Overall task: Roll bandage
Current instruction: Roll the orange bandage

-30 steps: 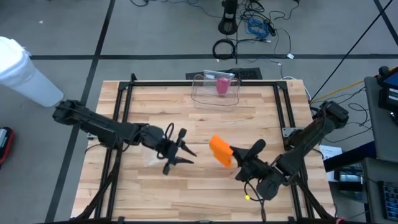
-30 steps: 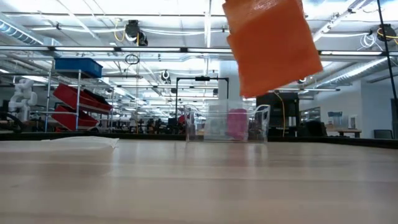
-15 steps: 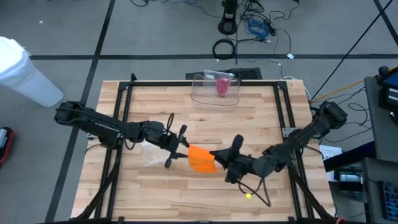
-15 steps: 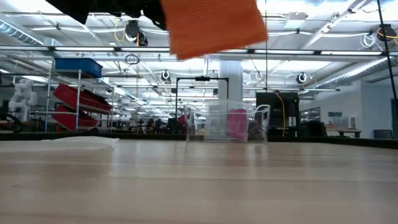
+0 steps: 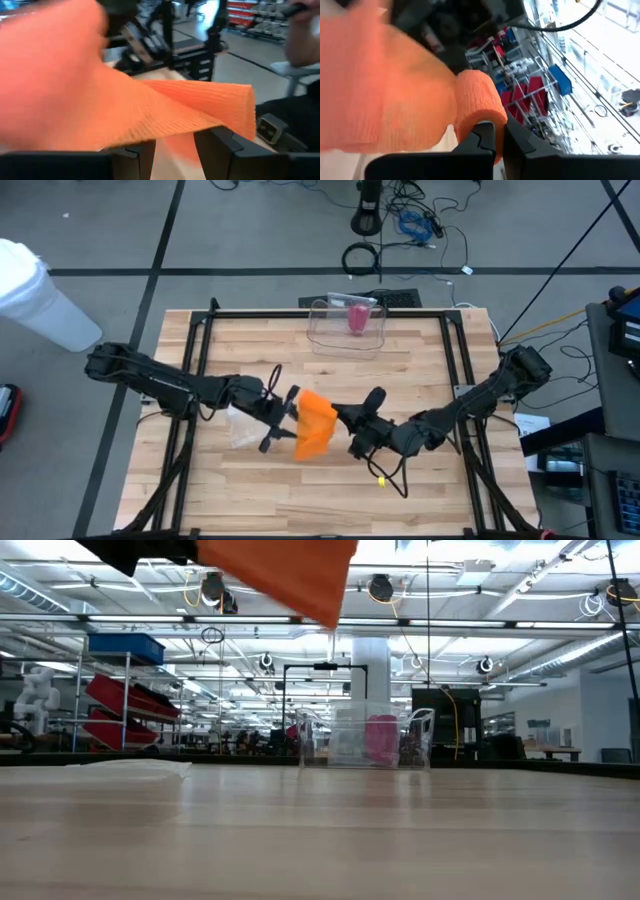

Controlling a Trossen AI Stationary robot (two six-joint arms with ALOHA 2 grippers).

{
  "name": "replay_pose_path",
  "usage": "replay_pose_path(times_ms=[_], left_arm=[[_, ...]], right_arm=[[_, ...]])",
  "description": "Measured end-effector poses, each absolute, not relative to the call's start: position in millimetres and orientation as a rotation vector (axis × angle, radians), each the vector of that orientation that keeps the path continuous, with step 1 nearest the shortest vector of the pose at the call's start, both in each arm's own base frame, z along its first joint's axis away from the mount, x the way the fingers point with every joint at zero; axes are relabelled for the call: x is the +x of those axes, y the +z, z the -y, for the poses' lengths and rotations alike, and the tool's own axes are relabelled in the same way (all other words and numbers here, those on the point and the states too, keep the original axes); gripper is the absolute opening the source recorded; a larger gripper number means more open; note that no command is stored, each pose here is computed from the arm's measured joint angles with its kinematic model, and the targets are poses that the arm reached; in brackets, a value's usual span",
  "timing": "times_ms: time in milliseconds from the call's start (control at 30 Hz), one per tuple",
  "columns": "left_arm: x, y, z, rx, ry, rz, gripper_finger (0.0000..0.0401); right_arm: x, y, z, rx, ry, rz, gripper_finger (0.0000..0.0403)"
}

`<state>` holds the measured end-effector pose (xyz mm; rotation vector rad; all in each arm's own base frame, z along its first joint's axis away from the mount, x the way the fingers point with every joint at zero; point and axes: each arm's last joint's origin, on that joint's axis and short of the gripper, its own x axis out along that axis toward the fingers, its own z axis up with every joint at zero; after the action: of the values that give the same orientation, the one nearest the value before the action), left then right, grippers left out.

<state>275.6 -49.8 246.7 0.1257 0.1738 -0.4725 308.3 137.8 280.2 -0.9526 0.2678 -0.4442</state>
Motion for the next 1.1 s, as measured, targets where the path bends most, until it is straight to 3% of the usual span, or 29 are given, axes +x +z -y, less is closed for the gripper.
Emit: replay_pose_path(times_ms=[433,767,1100], left_arm=[[243,242,12,0.106,-0.331,-0.125,0.0134],[239,244,13,0.054,-0.358,-0.086,0.0134],[241,245,13,0.046,-0.356,-0.055,0.0134]], right_arm=[[294,272,-140,-0.956,-0.417,-0.213,0.0004],[284,257,-100,-0.794,-0.285,0.109,0.0007],[290,247,-68,-0.684,-0.240,0.142,0.0008]])
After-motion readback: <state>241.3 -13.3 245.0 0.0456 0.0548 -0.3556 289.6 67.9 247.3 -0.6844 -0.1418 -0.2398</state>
